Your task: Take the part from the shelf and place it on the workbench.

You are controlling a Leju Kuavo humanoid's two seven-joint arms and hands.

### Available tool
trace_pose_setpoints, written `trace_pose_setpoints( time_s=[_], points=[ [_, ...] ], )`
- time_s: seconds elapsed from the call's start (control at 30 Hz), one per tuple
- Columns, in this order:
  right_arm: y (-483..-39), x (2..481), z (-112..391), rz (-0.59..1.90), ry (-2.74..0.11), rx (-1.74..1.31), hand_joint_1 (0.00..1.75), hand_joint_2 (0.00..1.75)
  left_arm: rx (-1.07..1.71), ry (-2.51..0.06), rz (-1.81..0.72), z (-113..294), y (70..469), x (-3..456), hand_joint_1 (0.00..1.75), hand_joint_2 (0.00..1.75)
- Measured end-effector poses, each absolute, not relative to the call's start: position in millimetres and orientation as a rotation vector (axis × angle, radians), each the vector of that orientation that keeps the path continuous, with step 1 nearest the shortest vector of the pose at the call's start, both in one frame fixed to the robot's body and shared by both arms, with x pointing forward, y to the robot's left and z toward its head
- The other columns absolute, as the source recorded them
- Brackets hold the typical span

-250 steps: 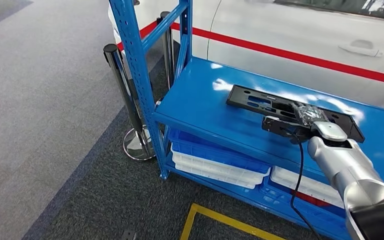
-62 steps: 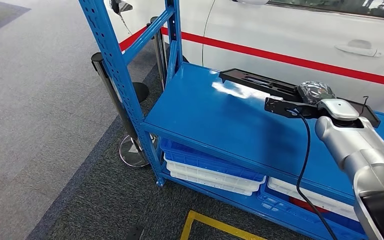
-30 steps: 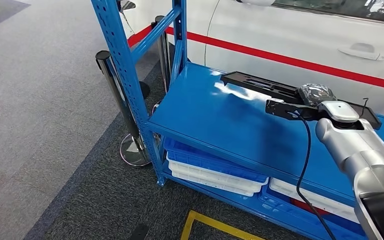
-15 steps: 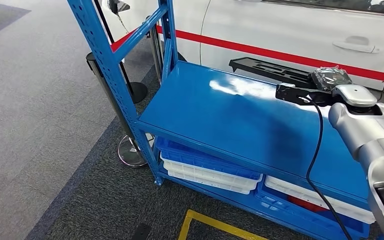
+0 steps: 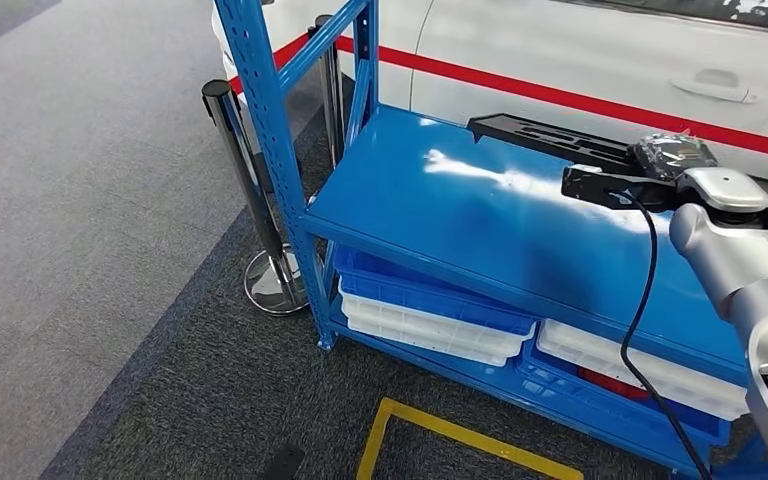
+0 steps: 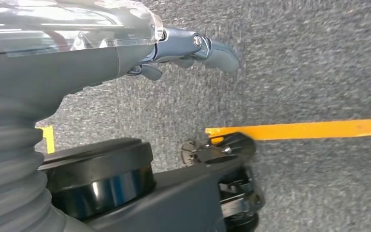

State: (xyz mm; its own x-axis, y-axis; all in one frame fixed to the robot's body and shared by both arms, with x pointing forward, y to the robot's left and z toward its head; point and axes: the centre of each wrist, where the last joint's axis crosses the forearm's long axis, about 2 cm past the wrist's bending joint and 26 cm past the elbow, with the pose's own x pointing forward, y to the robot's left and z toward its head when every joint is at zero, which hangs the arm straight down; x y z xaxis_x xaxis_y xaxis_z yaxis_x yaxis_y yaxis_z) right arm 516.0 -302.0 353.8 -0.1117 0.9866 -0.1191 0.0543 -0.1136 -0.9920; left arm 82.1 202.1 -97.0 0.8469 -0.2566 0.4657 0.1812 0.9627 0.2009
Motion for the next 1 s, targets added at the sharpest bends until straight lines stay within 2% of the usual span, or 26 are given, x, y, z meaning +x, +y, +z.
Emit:
trace_pose_setpoints(
  time_s=[1.0],
  points=[
    [-295.5,515.1,347.1,1.380,-1.265,-1.258,1.75,1.75,0.145,-0.514,-0.246,-97.0,201.5,81.6,0.00,1.75]
  ],
)
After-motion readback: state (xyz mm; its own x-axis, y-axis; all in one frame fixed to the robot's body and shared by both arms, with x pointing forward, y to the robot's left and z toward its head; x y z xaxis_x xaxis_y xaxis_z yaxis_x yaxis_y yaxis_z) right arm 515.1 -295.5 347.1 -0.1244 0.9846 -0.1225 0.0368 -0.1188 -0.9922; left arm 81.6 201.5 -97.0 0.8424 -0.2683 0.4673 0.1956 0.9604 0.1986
